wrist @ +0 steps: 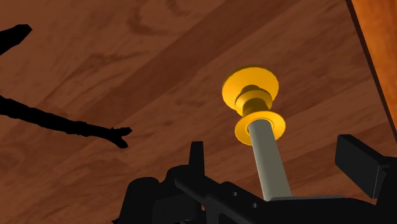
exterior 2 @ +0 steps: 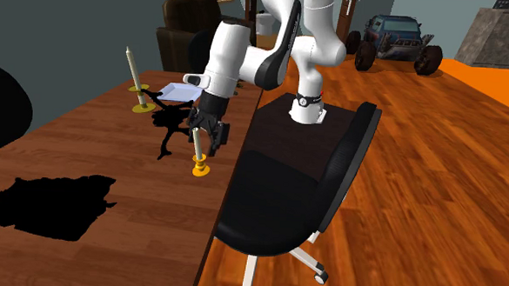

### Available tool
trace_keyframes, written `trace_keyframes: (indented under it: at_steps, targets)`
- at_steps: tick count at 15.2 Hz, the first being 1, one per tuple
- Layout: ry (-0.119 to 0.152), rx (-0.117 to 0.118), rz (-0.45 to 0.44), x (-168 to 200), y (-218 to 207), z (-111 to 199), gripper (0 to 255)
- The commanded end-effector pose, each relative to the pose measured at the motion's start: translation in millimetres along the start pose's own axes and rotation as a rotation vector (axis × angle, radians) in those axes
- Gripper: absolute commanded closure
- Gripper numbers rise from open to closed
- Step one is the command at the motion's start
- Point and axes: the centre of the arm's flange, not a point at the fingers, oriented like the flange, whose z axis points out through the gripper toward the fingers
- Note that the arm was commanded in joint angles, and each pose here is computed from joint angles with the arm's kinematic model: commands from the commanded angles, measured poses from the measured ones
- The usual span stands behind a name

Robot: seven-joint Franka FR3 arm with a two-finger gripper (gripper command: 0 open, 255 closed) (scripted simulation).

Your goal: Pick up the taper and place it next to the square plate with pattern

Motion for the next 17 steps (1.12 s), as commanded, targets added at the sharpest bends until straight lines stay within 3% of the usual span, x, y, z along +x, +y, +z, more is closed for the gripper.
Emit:
trace_keyframes:
  at_steps: [1,4,5,14,17]
  targets:
    - [0.0,0.0,0.0,0,0,1,0]
    - [0.0,0.0,0.0,0,0,1,0]
    - [0.0,0.0,0.0,0,0,1,255]
    - [0.0,0.0,0.0,0,0,1,255]
    - [0.0,0.0,0.0,7,0,-14,255]
